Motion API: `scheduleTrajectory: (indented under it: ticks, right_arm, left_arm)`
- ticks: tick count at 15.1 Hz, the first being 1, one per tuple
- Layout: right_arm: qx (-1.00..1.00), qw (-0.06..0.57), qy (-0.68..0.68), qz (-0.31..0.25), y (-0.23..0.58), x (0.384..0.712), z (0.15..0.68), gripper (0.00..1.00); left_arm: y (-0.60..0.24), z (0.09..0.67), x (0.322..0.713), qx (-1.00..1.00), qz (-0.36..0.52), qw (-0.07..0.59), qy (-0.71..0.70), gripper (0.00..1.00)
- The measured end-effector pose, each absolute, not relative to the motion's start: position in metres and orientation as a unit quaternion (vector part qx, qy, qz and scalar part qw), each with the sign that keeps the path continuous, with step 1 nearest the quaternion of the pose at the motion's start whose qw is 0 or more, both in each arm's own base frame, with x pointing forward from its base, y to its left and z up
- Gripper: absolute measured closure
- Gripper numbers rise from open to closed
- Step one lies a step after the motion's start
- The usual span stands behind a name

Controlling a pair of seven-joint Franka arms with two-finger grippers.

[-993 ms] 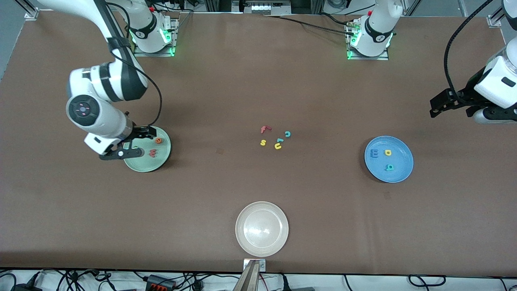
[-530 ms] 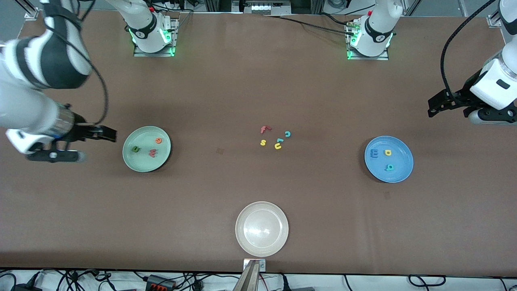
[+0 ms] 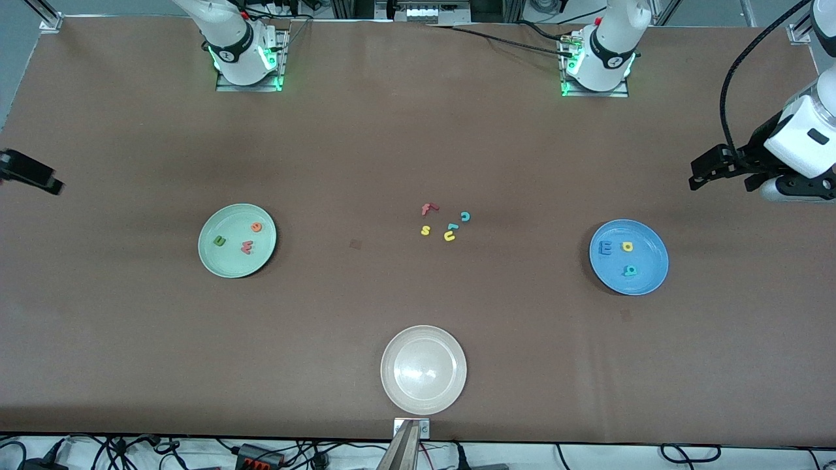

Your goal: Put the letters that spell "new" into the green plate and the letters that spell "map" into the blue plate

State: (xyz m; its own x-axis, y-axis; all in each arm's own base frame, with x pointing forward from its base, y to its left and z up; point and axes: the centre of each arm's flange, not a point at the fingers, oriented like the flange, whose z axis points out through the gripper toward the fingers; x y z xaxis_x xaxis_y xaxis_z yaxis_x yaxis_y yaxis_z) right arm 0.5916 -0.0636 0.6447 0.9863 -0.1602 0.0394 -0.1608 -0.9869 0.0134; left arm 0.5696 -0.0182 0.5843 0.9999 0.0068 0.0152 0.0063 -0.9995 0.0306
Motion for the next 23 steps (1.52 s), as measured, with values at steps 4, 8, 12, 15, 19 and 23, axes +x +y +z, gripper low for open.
scheduleTrajectory:
  ticks: [4,8,12,15,19,23]
  right_arm:
    - [0.998,0.008,-0.041,0.048,-0.06,0.57,0.682,0.0]
    - [0.998,0.013,-0.043,0.044,-0.075,0.566,0.681,0.0]
    - [0.998,0.012,-0.045,0.031,-0.08,0.564,0.669,0.0]
    - [0.998,0.011,-0.042,0.039,-0.078,0.56,0.658,0.0]
    - [0.998,0.01,-0.041,0.044,-0.077,0.552,0.66,0.0]
    - [0.998,0.01,-0.042,0.044,-0.078,0.551,0.659,0.0]
  left_arm:
    - [-0.018,0.584,0.57,1.0,0.008,0.016,0.003,0.0]
    - [-0.019,0.584,0.57,1.0,0.008,0.016,0.003,0.0]
    - [-0.019,0.583,0.57,1.0,0.007,0.016,0.002,0.0]
    - [-0.02,0.579,0.572,1.0,0.004,0.016,0.002,0.0]
    - [-0.023,0.577,0.573,1.0,0.003,0.016,-0.001,0.0]
    - [-0.025,0.578,0.573,1.0,0.004,0.016,-0.003,0.0]
